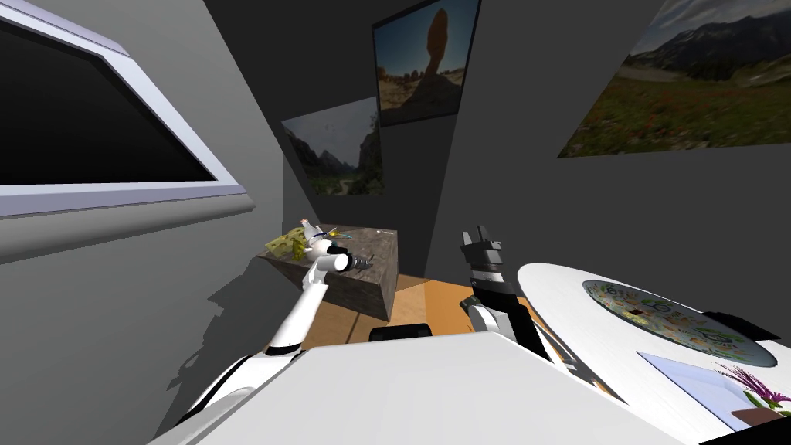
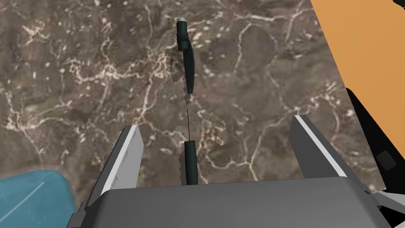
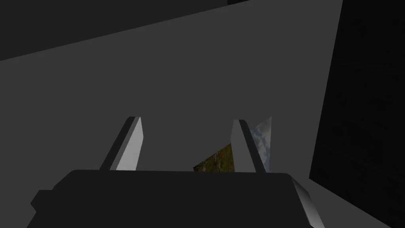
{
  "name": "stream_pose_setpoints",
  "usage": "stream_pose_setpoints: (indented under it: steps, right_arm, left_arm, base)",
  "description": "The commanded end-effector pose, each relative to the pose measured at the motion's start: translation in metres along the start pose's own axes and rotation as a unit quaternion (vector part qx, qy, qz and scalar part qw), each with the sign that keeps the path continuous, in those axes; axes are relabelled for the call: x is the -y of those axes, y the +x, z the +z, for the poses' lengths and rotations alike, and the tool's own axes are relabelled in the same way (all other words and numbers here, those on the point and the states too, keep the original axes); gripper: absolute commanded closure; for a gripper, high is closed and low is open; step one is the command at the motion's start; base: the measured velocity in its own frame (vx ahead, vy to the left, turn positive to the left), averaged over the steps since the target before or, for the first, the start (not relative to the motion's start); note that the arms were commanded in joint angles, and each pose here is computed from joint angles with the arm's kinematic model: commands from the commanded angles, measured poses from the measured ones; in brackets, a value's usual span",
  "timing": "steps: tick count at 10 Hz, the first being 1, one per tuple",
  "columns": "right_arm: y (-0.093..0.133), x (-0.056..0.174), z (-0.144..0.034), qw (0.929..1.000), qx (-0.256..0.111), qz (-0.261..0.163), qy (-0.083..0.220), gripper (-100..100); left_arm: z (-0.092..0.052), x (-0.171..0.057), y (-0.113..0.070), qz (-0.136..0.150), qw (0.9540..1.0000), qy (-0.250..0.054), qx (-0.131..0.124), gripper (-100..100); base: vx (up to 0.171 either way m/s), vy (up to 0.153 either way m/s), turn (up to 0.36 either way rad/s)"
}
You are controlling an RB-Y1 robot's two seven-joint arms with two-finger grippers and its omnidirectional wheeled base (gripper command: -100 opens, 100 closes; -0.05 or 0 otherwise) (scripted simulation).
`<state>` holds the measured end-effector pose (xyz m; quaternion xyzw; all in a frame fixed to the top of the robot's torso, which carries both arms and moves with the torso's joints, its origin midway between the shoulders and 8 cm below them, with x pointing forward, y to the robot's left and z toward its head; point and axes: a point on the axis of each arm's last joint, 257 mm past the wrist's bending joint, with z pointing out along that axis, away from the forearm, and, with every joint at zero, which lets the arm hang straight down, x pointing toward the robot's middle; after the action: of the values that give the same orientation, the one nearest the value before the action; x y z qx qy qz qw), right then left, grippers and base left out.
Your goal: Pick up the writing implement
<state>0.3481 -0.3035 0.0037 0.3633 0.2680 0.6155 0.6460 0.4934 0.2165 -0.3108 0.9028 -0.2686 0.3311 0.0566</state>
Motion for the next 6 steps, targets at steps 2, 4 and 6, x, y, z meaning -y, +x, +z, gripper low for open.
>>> stream_pose_setpoints:
  steps: [2,4,6]
  right_arm:
    - [0.000,0.000,0.000,1.0000,0.000,0.000,0.000,0]
    - [0.000,0.000,0.000,1.0000,0.000,0.000,0.000,0]
    - [0.000,0.000,0.000,1.0000,0.000,0.000,0.000,0]
  left_arm:
    - [0.000,0.007,-0.031,-0.020,0.9987,-0.005,0.046,-100]
    - [0.000,0.005,-0.025,-0.016,0.9992,-0.005,0.037,0]
    - [0.013,0.005,-0.033,-0.017,0.9992,-0.003,0.036,-100]
  base:
    - [0.035,-0.006,0.033]
    - [0.008,0.003,0.005]
    - [0.031,-0.013,-0.015]
